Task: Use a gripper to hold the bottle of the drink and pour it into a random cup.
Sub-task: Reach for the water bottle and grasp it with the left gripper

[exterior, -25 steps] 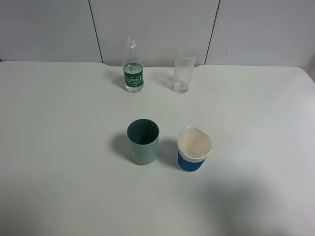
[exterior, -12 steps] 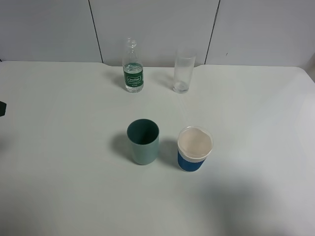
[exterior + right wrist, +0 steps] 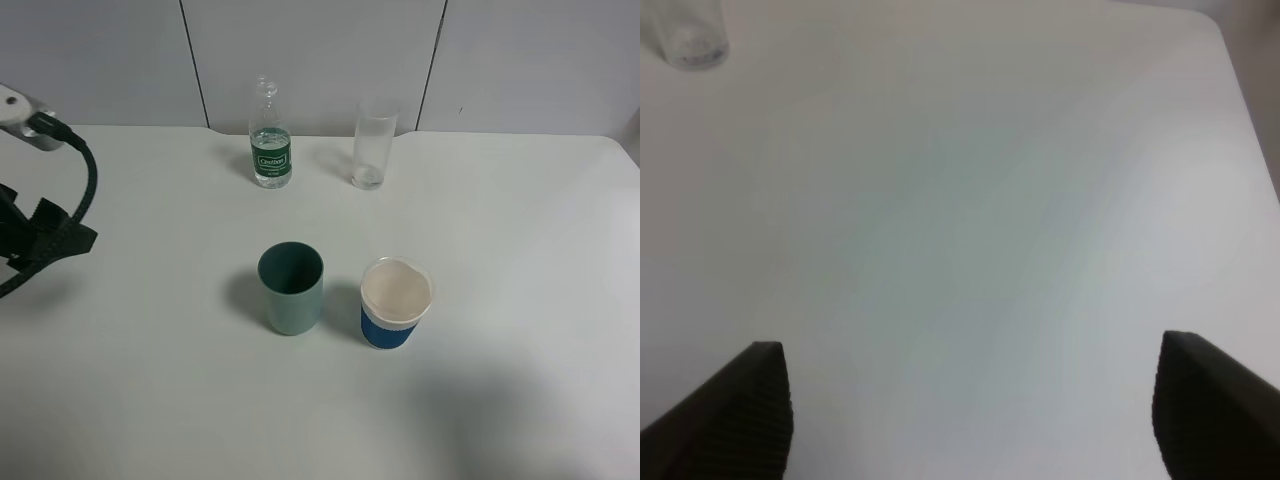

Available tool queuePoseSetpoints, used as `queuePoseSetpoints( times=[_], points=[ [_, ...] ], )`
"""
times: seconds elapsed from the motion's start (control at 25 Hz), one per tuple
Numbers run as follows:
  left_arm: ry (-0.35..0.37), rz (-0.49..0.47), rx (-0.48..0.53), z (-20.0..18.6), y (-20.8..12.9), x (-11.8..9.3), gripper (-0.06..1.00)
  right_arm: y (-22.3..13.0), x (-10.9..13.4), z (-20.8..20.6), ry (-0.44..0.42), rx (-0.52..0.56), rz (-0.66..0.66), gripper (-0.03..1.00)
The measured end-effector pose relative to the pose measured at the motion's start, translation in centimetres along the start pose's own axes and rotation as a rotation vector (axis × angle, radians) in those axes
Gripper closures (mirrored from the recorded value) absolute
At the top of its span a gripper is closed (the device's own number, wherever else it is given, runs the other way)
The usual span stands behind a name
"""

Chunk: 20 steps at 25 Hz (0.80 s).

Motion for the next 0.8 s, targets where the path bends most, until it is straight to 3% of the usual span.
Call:
queuePoseSetpoints(
  times=[0.32,0.8],
  points=[
    [-0.061,0.092,-0.031,4.2,1.6,-2.3,0.07,0.0,0.0,0.0,0.0,0.0,0.0,0.23],
    [-0.045,0.1,-0.114,8.8,2.8,-2.6,0.07,0.0,0.0,0.0,0.0,0.0,0.0,0.23]
  ],
)
Point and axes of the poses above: a point on each arm's last joint axis where the gripper is mounted, z pointing out along that axis toward the gripper, x along the wrist's bending axis when the last joint is at zero, y = z × x, the point moved 5 cm from there along z, pointing out along that axis toward the gripper, and after that the axes turned 4 degrees about z, right-handed, at the moved point
